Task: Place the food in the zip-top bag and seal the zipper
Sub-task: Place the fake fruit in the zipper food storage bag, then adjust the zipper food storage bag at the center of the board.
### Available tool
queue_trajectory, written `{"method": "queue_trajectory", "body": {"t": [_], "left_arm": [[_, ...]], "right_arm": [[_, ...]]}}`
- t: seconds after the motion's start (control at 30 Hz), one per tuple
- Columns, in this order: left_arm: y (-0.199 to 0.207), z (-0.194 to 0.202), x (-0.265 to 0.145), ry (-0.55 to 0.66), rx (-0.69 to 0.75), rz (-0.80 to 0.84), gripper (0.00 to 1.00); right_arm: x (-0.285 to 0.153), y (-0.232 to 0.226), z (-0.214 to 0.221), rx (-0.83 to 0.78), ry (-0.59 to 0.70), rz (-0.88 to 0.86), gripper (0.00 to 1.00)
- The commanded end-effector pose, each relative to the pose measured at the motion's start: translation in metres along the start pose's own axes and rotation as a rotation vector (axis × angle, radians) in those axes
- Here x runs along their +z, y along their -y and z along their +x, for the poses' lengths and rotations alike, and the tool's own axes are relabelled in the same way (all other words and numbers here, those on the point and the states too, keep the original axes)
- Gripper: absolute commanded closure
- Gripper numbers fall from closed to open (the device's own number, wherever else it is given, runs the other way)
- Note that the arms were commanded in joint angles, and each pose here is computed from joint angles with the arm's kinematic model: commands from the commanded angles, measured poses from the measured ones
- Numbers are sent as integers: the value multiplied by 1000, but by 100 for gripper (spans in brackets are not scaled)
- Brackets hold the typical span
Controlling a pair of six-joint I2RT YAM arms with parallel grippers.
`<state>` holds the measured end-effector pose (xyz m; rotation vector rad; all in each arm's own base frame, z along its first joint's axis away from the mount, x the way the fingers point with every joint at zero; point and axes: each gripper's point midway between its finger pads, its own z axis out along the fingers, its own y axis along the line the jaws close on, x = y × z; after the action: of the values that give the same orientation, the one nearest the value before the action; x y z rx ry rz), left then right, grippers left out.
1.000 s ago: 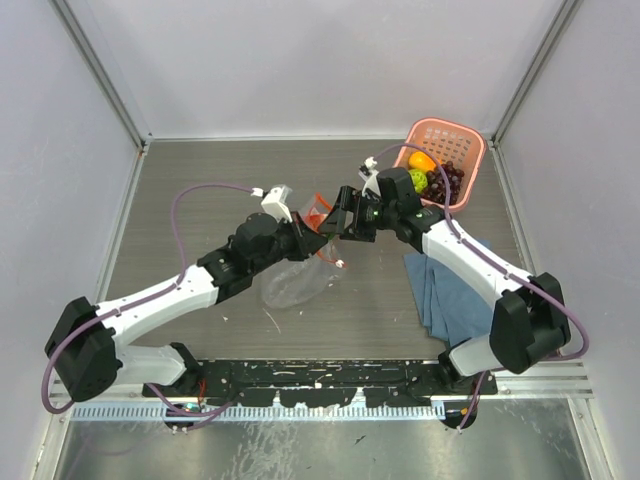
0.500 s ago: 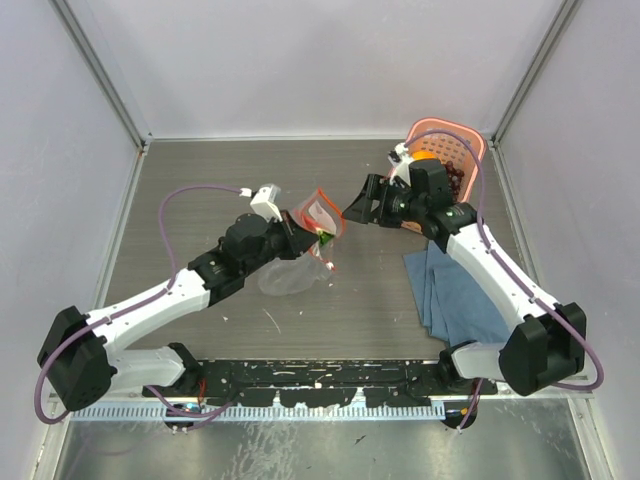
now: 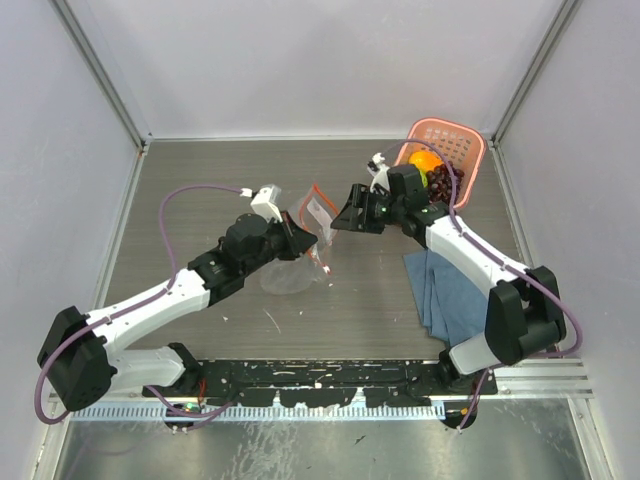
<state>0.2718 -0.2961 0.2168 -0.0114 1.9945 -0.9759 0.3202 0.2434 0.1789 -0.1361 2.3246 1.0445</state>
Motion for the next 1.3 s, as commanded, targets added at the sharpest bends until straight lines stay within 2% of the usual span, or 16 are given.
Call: {"method": "queue_trajectory", "body": {"t": [0.0,0.1,0.33,0.47,0.73,0.9,1.1,1.27], "left_arm": [[16,-20,-8,49,29,52,100],[15,-21,-9,41,52,40,100],[7,-41,-26,55,153,-47,100],[4,-55,-41,25,260,-119,100],[-5,-94,-84,23,383,-305,100],[-18,-81,-90,-60,396,-362,100],[-33,-68,-88,-106,386,-412,100],[-45,-68,-92,-99,374,-480,88]], "right_arm": [[8,-23,-28,-72,66,-72,39],[16,-23,-27,-77,53,-66,46],[10,-42,-47,-170,86,-33,81],[-2,-56,-62,-244,116,26,89],[-32,-92,-83,-380,213,104,93],[-42,-115,-86,-420,287,79,97],[-24,-134,-72,-439,259,-6,99],[-15,-148,-67,-458,279,-45,99]]}}
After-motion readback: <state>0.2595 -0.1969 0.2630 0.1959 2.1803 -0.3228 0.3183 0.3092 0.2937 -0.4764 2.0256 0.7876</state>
